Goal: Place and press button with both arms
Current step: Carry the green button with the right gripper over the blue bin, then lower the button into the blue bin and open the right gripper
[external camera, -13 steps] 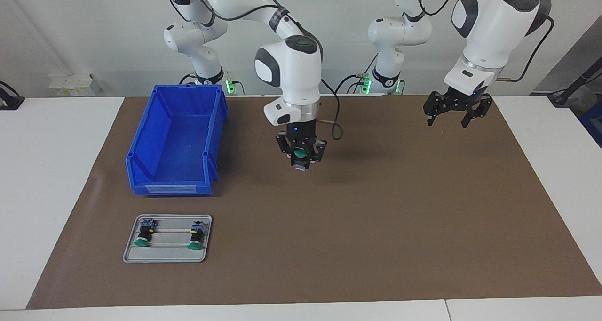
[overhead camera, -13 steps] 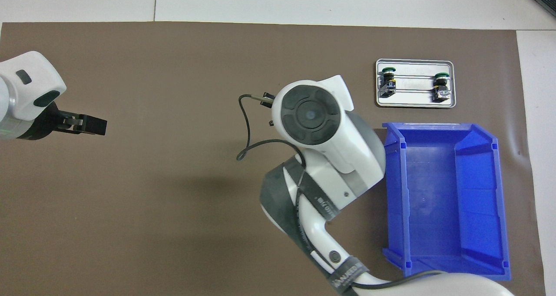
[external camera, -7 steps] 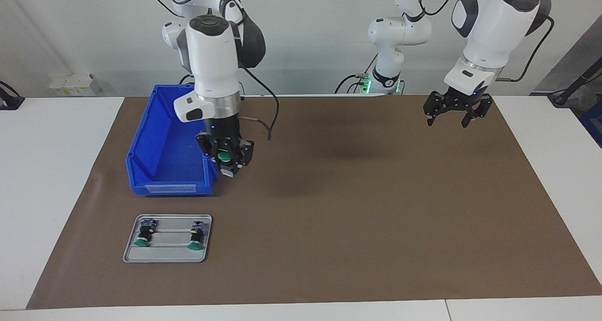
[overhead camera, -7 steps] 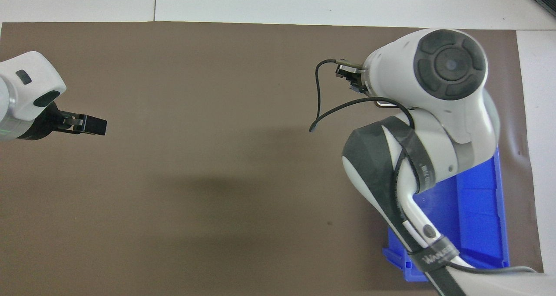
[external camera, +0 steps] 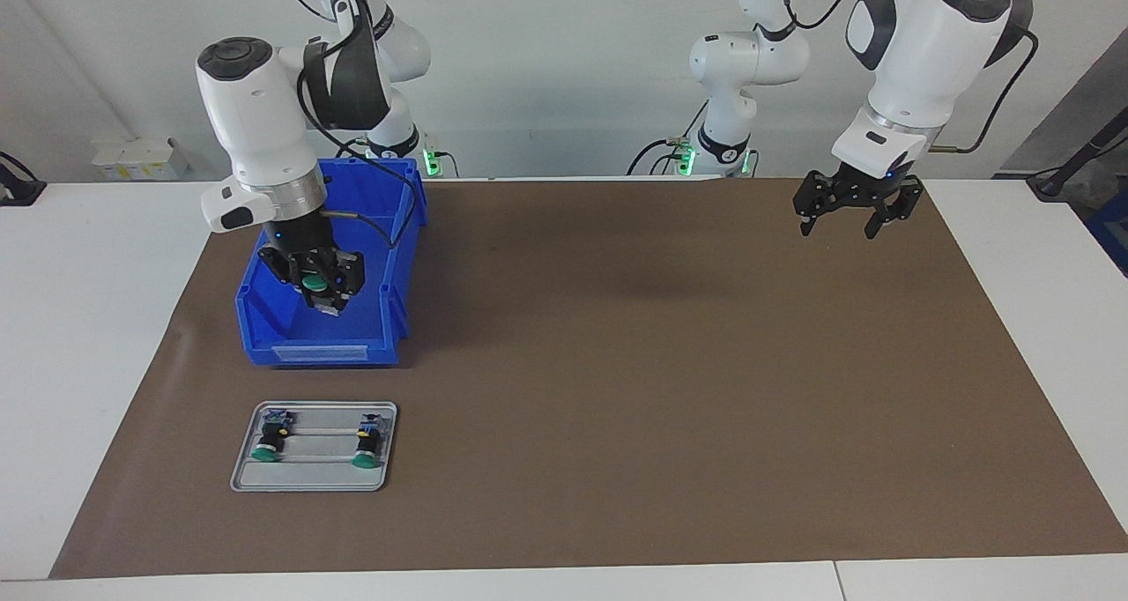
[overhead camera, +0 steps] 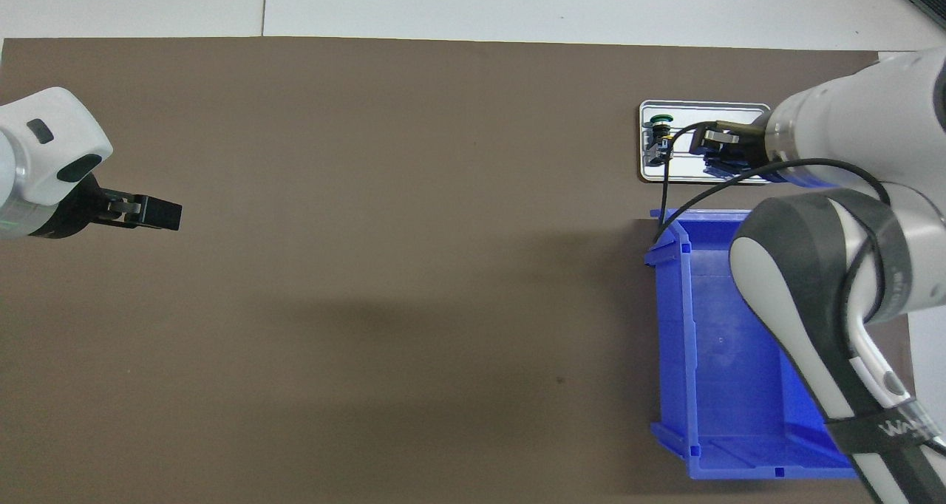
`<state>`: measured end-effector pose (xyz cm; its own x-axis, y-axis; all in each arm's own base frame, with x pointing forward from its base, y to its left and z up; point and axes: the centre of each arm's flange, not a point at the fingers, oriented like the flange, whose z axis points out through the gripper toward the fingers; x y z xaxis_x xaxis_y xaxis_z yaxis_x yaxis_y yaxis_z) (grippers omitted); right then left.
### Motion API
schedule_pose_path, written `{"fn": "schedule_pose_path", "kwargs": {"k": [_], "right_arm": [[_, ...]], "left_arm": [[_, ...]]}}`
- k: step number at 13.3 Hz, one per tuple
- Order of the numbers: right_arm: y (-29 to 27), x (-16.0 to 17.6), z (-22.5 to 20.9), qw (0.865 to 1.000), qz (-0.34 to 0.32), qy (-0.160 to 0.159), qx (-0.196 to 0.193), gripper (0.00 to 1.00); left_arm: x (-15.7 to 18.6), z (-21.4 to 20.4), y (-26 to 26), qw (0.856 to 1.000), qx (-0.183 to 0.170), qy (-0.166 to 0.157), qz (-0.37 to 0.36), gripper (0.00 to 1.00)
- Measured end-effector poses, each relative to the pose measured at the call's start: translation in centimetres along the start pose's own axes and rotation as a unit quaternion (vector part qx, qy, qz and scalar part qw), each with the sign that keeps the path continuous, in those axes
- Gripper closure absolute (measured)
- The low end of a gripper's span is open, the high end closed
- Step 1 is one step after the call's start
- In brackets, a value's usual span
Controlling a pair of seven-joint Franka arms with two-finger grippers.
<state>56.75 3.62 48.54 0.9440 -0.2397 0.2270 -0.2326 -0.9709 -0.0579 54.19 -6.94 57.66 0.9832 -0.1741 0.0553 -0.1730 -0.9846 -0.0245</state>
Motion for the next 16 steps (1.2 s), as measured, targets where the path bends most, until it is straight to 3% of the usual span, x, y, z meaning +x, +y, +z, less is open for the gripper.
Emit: {"fn": "schedule_pose_path", "kwargs": {"k": [4,6,10,16], "right_arm": [[3.5,-7.1,5.3,1.000,-0.011,0.005,0.022,0.55],[6.1,-9.1,7.2,0.999,-0.022,0.005,0.034,0.55],[9.3,-9.7,9.4,0.998,-0.018,0.003,0.057,0.55],[9.6,-10.0,13.4,0.999,-0.012,-0.001,0.045,0.55]], "left_arm": [[0.0,0.0,0.0,1.000,0.000,0.000,0.000,0.00],[0.0,0.0,0.0,1.000,0.000,0.000,0.000,0.00],[0.0,0.0,0.0,1.000,0.000,0.000,0.000,0.00],[0.0,0.0,0.0,1.000,0.000,0.000,0.000,0.00]]}}
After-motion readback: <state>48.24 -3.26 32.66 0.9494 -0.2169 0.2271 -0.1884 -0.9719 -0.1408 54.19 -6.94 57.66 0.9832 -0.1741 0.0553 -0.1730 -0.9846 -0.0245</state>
